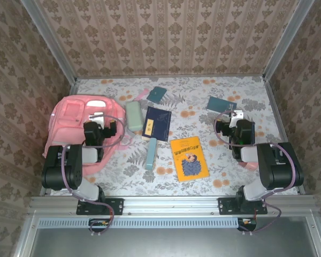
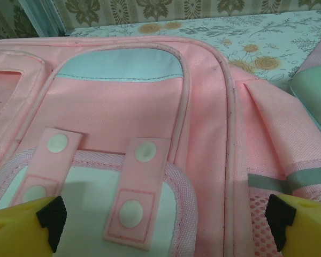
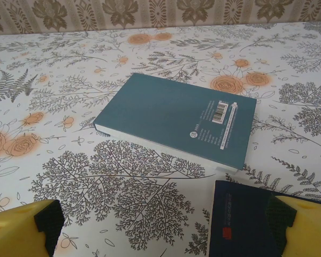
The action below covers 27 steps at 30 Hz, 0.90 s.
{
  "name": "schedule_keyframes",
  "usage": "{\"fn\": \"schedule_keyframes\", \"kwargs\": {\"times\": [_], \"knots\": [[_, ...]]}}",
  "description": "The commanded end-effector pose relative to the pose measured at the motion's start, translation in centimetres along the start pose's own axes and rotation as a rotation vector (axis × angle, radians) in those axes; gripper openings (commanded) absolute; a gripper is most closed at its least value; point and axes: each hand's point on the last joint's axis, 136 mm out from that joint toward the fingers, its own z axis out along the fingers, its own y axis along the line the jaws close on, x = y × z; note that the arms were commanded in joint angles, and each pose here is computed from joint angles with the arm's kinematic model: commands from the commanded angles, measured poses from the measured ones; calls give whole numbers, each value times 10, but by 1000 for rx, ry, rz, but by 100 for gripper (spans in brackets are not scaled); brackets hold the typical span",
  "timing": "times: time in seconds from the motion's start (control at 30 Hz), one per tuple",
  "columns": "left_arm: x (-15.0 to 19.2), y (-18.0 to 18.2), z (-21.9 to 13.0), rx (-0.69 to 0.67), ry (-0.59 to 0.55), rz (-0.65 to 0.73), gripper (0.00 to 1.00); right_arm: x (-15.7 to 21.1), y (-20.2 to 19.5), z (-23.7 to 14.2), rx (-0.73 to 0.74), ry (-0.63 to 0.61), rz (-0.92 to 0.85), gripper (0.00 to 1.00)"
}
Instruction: Pack the student bag
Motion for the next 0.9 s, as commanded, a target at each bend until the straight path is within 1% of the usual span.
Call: {"fn": "schedule_keyframes", "kwargs": {"times": [0.0, 0.87], "knots": [[-9, 1, 3, -6, -19, 20, 100, -11, 0, 3, 8, -27, 15, 100], [-8, 1, 4, 0, -12, 15, 100, -11, 1, 3, 16, -25, 6, 100]]}}
